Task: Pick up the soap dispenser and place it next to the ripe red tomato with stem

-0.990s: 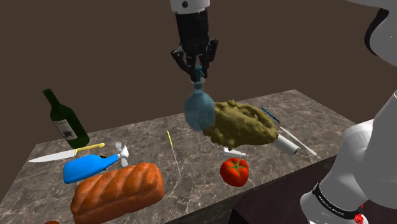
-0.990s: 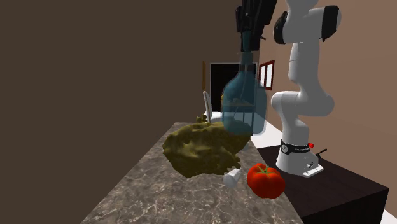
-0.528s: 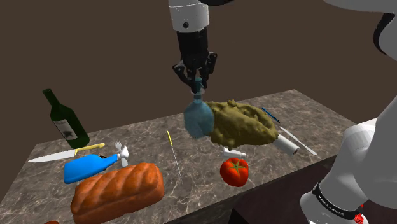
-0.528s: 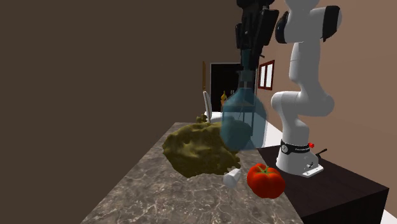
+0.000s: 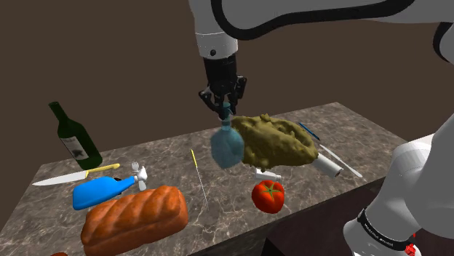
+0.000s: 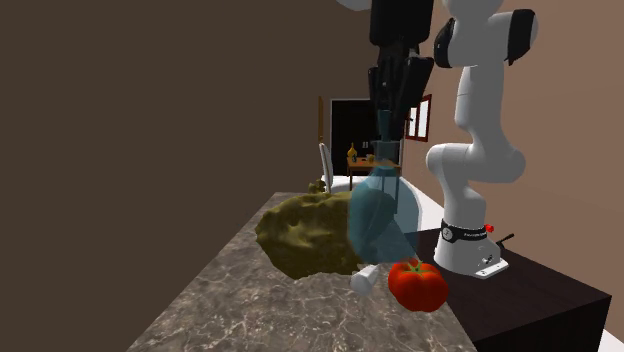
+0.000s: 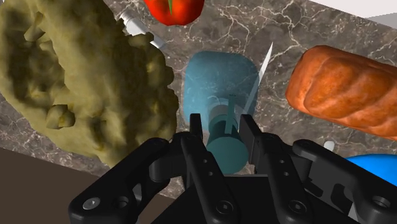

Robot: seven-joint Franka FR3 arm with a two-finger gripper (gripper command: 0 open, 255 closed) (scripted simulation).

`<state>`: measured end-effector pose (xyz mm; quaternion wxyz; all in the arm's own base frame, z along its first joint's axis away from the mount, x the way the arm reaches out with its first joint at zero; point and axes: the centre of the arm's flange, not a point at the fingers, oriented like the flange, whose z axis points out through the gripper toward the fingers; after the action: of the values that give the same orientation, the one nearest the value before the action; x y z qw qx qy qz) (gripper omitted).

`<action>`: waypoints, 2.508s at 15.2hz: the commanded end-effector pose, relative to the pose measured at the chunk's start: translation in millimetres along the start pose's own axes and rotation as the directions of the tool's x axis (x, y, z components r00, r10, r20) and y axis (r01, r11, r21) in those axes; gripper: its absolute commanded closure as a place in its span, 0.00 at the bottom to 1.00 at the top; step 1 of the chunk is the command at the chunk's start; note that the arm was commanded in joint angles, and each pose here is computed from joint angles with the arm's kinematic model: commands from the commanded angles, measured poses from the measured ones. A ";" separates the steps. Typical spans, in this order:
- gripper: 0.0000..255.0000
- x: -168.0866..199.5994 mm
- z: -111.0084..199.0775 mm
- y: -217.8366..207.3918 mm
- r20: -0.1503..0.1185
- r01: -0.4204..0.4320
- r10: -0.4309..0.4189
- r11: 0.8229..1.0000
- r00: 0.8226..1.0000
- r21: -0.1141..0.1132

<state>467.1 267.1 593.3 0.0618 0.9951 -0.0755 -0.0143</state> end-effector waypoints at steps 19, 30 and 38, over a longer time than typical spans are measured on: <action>1.00 0.7 104.1 -12.0 -0.001 0.000 0.000 1.000 1.000 0.001; 1.00 1.9 164.4 -19.7 -0.001 0.000 0.000 1.000 1.000 0.001; 1.00 1.9 164.4 -19.7 -0.001 0.000 0.000 1.000 1.000 0.001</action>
<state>465.6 266.2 427.5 0.0616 0.9951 -0.0755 -0.0141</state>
